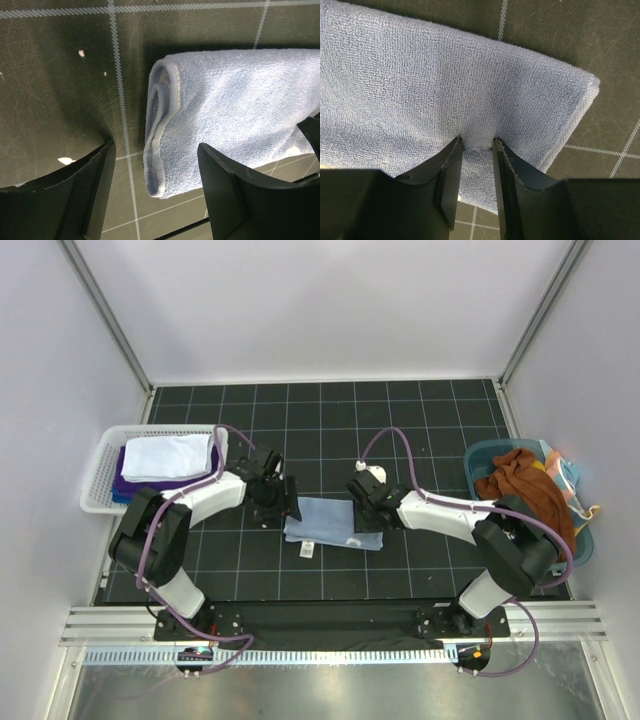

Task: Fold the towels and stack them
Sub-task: Neatly place the folded towel into the bin

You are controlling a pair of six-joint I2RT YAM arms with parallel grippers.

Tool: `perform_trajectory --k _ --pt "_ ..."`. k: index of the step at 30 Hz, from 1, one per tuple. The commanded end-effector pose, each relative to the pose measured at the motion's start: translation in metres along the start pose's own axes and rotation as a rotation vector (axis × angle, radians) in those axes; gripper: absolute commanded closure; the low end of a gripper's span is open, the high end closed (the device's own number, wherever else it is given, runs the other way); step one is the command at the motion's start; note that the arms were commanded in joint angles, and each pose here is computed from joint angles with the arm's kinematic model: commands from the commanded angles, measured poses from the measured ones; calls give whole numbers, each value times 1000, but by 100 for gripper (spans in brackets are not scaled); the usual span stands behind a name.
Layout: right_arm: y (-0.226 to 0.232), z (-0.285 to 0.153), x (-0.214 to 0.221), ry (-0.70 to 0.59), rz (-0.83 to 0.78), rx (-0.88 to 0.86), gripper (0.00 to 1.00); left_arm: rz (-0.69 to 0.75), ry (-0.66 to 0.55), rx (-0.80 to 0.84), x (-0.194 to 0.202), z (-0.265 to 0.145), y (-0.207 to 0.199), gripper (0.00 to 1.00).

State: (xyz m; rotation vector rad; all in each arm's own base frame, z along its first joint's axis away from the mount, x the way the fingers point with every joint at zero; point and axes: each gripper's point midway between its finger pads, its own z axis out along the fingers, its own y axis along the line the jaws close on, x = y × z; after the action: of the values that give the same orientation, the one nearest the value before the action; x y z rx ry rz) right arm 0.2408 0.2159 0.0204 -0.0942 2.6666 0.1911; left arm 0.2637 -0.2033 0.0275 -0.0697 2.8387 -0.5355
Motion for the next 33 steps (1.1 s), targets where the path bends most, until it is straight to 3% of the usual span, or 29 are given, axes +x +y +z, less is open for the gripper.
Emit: perform_trajectory --k 1,19,25,28,31,33 --pt "-17 8 1 0 1 54 62 -20 28 16 9 14 4 30" --pt "-28 4 -1 0 68 9 62 -49 85 -51 40 46 7 38" --pt "-25 -1 -5 -13 72 -10 62 -49 40 -82 28 36 6 60" --pt "-21 -7 -9 -23 72 -33 62 -23 6 -123 16 24 7 76" --pt "-16 -17 -17 -46 73 -58 60 2 -51 -196 -1 10 13 100" --pt "-15 -26 -24 -70 71 -67 58 13 -109 -252 -17 0 17 100"
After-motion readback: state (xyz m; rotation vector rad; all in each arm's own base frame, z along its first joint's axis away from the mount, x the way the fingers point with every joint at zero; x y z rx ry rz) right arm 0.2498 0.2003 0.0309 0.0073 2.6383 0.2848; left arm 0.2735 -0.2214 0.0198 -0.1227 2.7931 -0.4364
